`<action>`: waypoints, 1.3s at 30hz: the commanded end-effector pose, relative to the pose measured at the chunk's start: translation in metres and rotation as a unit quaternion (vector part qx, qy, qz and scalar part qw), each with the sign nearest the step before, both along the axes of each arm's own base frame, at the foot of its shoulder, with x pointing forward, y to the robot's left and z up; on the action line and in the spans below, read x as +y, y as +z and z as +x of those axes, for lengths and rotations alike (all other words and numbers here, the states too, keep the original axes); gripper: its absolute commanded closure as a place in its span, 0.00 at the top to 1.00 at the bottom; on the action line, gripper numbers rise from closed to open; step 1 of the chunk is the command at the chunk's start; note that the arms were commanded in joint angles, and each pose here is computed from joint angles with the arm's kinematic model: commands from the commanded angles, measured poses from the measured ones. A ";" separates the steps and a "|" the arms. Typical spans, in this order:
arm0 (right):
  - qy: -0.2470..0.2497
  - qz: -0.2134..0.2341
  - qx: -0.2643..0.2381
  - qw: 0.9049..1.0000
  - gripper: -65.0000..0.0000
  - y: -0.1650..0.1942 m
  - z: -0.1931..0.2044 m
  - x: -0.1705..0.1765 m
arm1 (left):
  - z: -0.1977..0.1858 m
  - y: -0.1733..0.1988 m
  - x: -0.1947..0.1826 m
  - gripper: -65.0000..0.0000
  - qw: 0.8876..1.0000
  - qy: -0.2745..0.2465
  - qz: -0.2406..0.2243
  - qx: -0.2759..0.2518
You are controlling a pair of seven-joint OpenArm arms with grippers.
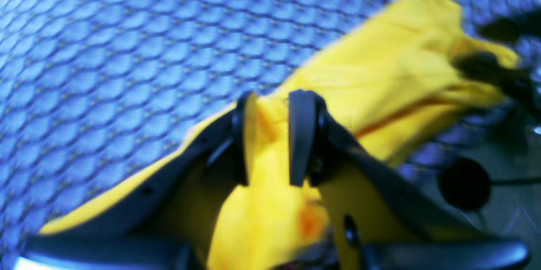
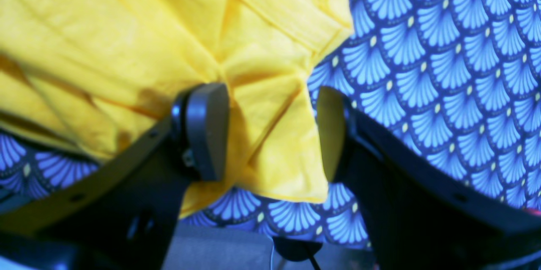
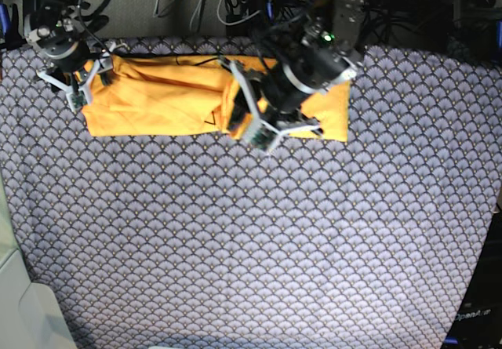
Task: Fold the T-shirt properly
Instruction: 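Fold the held end with the left gripper toward the right gripper, then release the folded end and move the left gripper back to the strip's end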
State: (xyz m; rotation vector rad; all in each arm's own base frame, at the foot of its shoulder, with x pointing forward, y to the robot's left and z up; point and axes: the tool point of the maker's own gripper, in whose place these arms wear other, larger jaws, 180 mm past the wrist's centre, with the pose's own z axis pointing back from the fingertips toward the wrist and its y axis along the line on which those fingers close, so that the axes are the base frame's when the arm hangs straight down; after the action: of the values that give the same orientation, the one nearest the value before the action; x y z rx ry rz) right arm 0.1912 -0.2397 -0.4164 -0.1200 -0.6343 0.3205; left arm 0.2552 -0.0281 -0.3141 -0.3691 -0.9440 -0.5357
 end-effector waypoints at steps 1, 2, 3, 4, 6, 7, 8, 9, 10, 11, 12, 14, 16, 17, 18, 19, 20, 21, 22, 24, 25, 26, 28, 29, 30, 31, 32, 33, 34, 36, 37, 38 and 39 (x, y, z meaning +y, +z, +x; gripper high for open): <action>0.001 -0.006 -0.016 1.000 0.52 0.008 0.005 -0.004 | 0.009 0.008 0.006 0.21 1.000 0.016 -0.012 -0.011; 0.001 -0.006 -0.016 1.000 0.52 0.009 0.006 -0.004 | 0.011 0.004 0.017 0.21 0.999 0.030 -0.007 -0.007; 0.001 -0.006 -0.016 1.000 0.53 0.009 0.006 -0.004 | 0.012 -0.001 0.027 0.21 0.999 0.041 -0.001 -0.001; 0.001 -0.006 -0.016 1.000 0.53 0.009 0.006 -0.004 | 0.011 -0.010 0.040 0.21 0.998 0.055 0.009 0.010; 0.000 -0.008 -0.017 1.000 0.53 0.010 0.008 -0.005 | 0.012 -0.023 0.063 0.21 0.997 0.073 0.028 0.023; 0.000 -0.009 -0.018 1.000 0.53 0.010 0.008 -0.005 | 0.011 -0.030 0.072 0.21 0.996 0.081 0.036 0.032; 0.000 -0.010 -0.019 1.000 0.53 0.011 0.008 -0.006 | 0.010 -0.038 0.079 0.21 0.994 0.087 0.041 0.042; -0.003 -0.011 -0.019 1.000 0.53 0.011 0.008 -0.009 | 0.009 -0.046 0.084 0.21 0.993 0.093 0.044 0.053; -0.007 -0.013 -0.021 1.000 0.53 0.012 0.007 -0.011 | 0.009 -0.053 0.088 0.21 0.992 0.096 0.047 0.063; -0.010 -0.013 -0.022 1.000 0.53 0.013 0.007 -0.013 | 0.007 -0.062 0.090 0.21 0.991 0.098 0.048 0.076; -0.014 -0.015 -0.024 1.000 0.53 0.014 0.007 -0.016 | 0.004 -0.072 0.090 0.21 0.990 0.098 0.050 0.090; -0.022 -0.021 -0.030 0.999 0.53 0.019 0.008 -0.023 | 0.003 -0.085 0.087 0.21 0.989 0.094 0.049 0.107; -0.029 -0.034 -0.048 0.998 0.53 0.033 0.014 -0.031 | 0.002 -0.095 0.085 0.21 0.987 0.092 0.047 0.122; -0.032 -0.041 -0.057 0.997 0.53 0.040 0.016 -0.034 | 0.001 -0.100 0.083 0.21 0.986 0.090 0.046 0.129; -0.036 -0.048 -0.066 0.996 0.53 0.048 0.018 -0.038 | 0.000 -0.104 0.083 0.21 0.986 0.090 0.046 0.135; -0.042 -0.055 -0.076 0.995 0.53 0.055 0.019 -0.043 | -0.002 -0.107 0.082 0.21 0.985 0.089 0.046 0.140; -0.045 -0.061 -0.082 0.994 0.53 0.061 0.019 -0.046 | -0.002 -0.108 0.082 0.21 0.985 0.089 0.046 0.140; -0.045 -0.065 -0.086 0.993 0.53 0.065 0.020 -0.047 | 0.000 -0.105 0.082 0.21 0.986 0.090 0.045 0.137; -0.045 -0.066 -0.089 0.993 0.53 0.066 0.021 -0.047 | 0.001 -0.102 0.084 0.21 0.986 0.092 0.045 0.131; -0.046 -0.066 -0.089 0.993 0.53 0.067 0.021 -0.048 | 0.006 -0.086 0.087 0.21 0.988 0.096 0.044 0.108; -0.046 -0.065 -0.089 0.993 0.53 0.066 0.021 -0.047 | 0.010 -0.075 0.087 0.21 0.990 0.098 0.043 0.091; -0.045 -0.064 -0.089 0.993 0.53 0.066 0.021 -0.047 | 0.011 -0.067 0.087 0.21 0.991 0.099 0.040 0.081; -0.044 -0.063 -0.088 0.993 0.53 0.065 0.021 -0.045 | 0.013 -0.045 0.085 0.21 0.993 0.099 0.023 0.054; -0.044 -0.062 -0.089 0.993 0.53 0.065 0.022 -0.045 | 0.015 -0.034 0.084 0.21 0.994 0.098 0.011 0.041; -0.043 -0.061 -0.090 0.993 0.53 0.066 0.022 -0.044 | 0.017 -0.026 0.083 0.21 0.995 0.099 0.003 0.033; -0.044 -0.055 -0.099 0.993 0.53 0.069 0.027 -0.043 | 0.019 -0.020 0.084 0.21 0.994 0.103 -0.006 0.026; -0.047 -0.053 -0.103 0.992 0.52 0.071 0.030 -0.044 | 0.020 -0.016 0.088 0.21 0.994 0.109 -0.012 0.021; -0.050 -0.053 -0.097 0.993 0.52 0.070 0.030 -0.045 | 0.022 -0.014 0.091 0.21 0.993 0.114 -0.017 0.020; -0.054 -0.057 -0.089 0.993 0.52 0.069 0.030 -0.048 | 0.023 -0.014 0.094 0.21 0.992 0.120 -0.019 0.019; -0.062 -0.066 -0.074 0.993 0.52 0.069 0.032 -0.053 | 0.025 -0.015 0.105 0.29 0.991 0.135 -0.015 0.019; -0.064 -0.070 -0.069 0.993 0.53 0.069 0.032 -0.056 | 0.024 -0.016 0.113 0.36 0.989 0.144 -0.012 0.021; -0.063 -0.073 -0.065 0.993 0.53 0.070 0.032 -0.058 | 0.023 -0.018 0.120 0.44 0.988 0.154 -0.009 0.023; -0.062 -0.074 -0.064 0.993 0.53 0.070 0.033 -0.058 | 0.023 -0.018 0.128 0.54 0.986 0.163 -0.008 0.023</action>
State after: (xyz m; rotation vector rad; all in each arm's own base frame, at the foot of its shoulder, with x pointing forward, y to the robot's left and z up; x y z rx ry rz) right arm 0.2186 -0.2943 -0.3557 -0.3041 -0.6994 0.2342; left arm 0.2732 0.1006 -0.3427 -0.2241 -0.8983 -0.2176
